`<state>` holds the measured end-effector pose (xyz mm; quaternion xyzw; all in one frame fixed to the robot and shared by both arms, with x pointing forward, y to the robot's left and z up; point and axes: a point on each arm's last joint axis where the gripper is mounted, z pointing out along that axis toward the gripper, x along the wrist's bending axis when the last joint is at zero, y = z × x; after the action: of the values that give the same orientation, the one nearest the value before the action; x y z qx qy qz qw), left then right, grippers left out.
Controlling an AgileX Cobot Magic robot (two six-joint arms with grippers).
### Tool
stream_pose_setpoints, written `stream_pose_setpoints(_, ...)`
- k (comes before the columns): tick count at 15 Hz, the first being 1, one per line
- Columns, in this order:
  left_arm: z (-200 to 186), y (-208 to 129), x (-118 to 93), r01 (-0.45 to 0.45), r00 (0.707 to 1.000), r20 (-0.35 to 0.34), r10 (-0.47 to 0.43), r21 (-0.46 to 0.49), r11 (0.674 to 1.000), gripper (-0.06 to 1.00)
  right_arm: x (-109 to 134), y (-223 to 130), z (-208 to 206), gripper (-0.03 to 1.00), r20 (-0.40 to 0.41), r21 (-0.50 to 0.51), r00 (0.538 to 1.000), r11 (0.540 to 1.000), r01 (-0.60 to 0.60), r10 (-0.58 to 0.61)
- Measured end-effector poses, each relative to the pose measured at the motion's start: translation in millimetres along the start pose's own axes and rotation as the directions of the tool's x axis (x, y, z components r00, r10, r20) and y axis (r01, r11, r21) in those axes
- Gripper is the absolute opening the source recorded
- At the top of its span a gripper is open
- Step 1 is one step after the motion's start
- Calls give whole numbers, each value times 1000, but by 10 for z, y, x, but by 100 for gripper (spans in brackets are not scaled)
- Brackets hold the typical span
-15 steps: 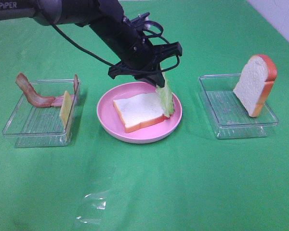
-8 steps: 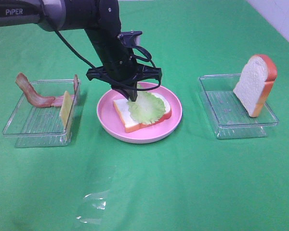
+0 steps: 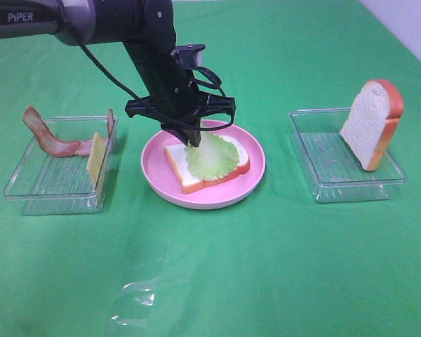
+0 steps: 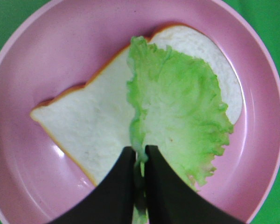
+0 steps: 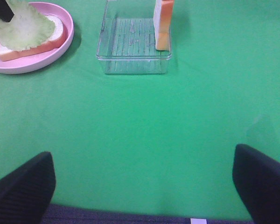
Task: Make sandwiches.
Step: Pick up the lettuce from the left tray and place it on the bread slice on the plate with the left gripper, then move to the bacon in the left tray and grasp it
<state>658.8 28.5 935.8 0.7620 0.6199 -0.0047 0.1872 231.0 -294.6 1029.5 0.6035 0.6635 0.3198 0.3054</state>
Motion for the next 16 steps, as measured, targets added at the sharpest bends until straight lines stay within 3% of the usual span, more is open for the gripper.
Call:
stream_pose_setpoints(1,0,0,0,0,1000,0,0,0,1000,14,0,0,0,99,0,0,1000,1000,0,0)
stream_pose_setpoints(3,0,2,0,-23,1000,0,23,-2,1000,53,0,0,0,99,0,0,1000,1000,0,0)
stream_pose_setpoints(4,0,5,-1,-31,1000,1,31,-6,1000,77,0,0,0,99,0,0,1000,1000,0,0)
stream_pose_setpoints(5,-14,9,-10,-39,999,3,39,-11,999,91,0,0,0,99,0,0,1000,1000,0,0)
stream_pose_setpoints(10,-321,122,-98,-93,995,25,96,-81,992,99,0,0,0,99,0,0,1000,1000,-1,1)
stream_pose_setpoints(13,-615,183,-142,-217,976,-18,216,-22,976,99,0,0,0,99,0,0,1000,1000,-1,1)
stream_pose_setpoints(16,-897,244,-99,-248,968,-30,248,-21,968,99,0,0,0,99,0,0,1000,1000,-1,1)
